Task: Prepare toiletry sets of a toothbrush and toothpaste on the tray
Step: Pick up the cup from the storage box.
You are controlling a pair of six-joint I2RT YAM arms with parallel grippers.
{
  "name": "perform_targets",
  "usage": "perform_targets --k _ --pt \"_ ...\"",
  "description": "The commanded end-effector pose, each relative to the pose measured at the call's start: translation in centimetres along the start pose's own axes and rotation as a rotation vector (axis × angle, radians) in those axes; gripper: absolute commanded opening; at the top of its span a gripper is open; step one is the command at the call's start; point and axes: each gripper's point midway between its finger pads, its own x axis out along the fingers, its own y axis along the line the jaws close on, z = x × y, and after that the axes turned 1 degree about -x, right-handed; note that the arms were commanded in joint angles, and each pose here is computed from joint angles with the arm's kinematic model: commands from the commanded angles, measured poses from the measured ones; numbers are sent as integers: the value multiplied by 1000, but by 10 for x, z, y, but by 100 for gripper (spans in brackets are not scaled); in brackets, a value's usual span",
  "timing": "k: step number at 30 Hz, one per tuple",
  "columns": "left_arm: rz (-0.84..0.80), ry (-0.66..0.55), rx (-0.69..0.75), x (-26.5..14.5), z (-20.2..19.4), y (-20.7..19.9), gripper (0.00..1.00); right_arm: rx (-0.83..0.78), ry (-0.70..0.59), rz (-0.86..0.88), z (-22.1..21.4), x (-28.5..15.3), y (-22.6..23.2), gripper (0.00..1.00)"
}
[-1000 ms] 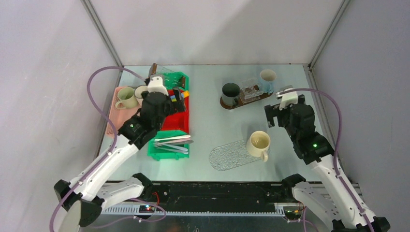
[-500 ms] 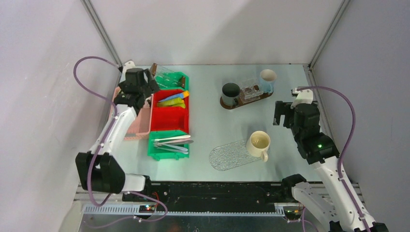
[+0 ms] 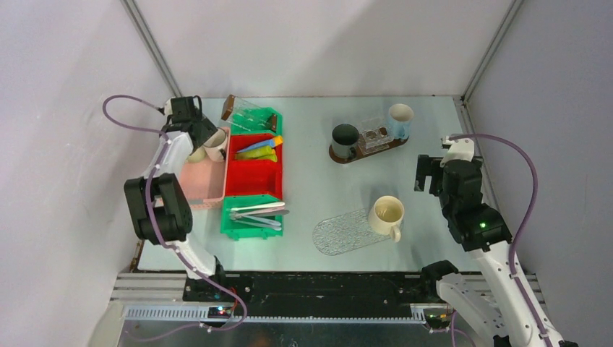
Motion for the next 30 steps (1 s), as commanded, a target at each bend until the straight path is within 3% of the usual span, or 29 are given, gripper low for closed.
perform_targets --k 1,9,19,26,30 --pt "-7 -5 -35 13 13 -6 75 -5 -18 -57 4 -7 -14 99" --pt "24 61 -51 48 3 -2 60 -4 3 -88 -2 -11 -21 99" --pt "33 110 -78 60 -11 8 38 26 46 -106 -15 -16 -24 99" --pt "-6 97 -59 38 -5 6 3 98 43 -107 -15 -15 -21 99" --pt "-29 65 -43 14 5 5 0 195 -21 3 -2 -26 -5 99"
